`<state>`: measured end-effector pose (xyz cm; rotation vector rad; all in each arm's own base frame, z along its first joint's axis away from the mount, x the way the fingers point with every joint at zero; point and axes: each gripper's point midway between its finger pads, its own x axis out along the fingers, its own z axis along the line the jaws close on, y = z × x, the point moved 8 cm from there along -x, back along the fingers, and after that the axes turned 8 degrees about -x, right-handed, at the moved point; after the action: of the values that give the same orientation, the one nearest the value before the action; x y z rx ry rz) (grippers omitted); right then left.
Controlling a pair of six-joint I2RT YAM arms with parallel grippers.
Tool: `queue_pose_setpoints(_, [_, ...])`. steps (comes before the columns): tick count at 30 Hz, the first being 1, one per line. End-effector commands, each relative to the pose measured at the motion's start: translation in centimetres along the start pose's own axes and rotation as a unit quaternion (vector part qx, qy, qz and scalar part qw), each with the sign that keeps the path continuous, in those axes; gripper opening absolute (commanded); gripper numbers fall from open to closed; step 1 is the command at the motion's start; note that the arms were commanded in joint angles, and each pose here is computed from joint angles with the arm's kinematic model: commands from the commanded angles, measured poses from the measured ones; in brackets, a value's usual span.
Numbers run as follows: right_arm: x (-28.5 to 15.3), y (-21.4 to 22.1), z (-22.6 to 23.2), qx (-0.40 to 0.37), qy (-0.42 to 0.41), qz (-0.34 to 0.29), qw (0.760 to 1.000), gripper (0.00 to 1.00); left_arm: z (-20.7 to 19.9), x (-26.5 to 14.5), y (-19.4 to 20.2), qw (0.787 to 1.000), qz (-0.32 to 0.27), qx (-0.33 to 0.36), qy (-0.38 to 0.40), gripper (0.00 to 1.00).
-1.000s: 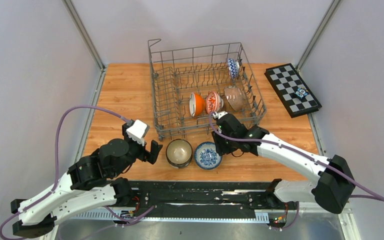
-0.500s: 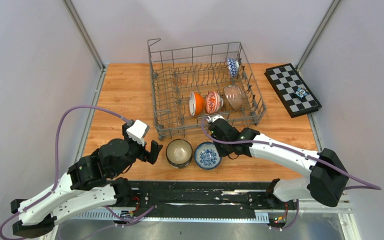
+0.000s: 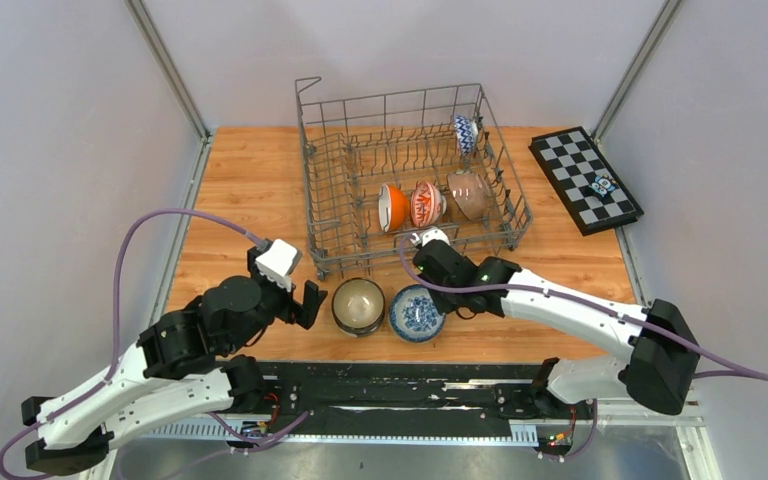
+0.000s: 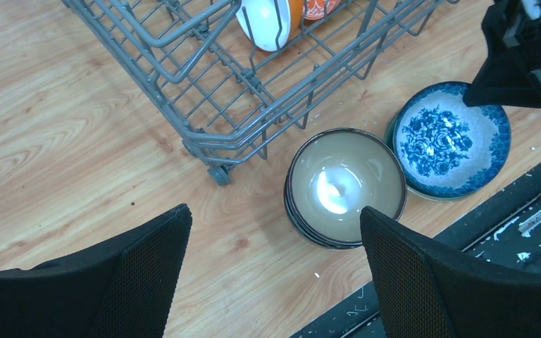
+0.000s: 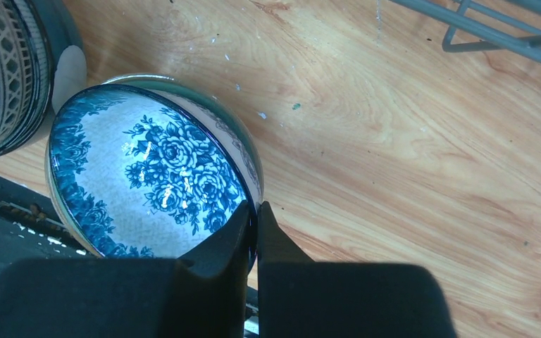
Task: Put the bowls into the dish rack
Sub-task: Pick up the bowl from the center of the board.
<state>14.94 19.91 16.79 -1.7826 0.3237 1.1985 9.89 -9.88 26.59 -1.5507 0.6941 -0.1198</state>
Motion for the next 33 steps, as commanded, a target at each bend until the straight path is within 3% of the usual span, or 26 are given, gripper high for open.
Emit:
queue_pose_setpoints(1, [-2.9, -1.0, -0.1, -0.006, 0.016, -0.034, 0.999, 0.03, -0.2, -0.2, -0.6, 1.0, 0.01, -0.013, -0.002, 0.91])
queue_pose_setpoints(17, [-8.7, -3.4, 2.3, -0.054, 0.017, -0.089, 0.994, 0.03, -5.5, 1.6, -1.4, 0.985, 0.067, -0.094, 0.128, 0.89])
queue_pose_setpoints(33, [-11.8, -5.4, 6.6, -0.095, -0.019, -0.133, 0.986, 0.03, -6.9, 3.5, 1.7, 0.978, 0.105, -0.138, 0.115, 0.72])
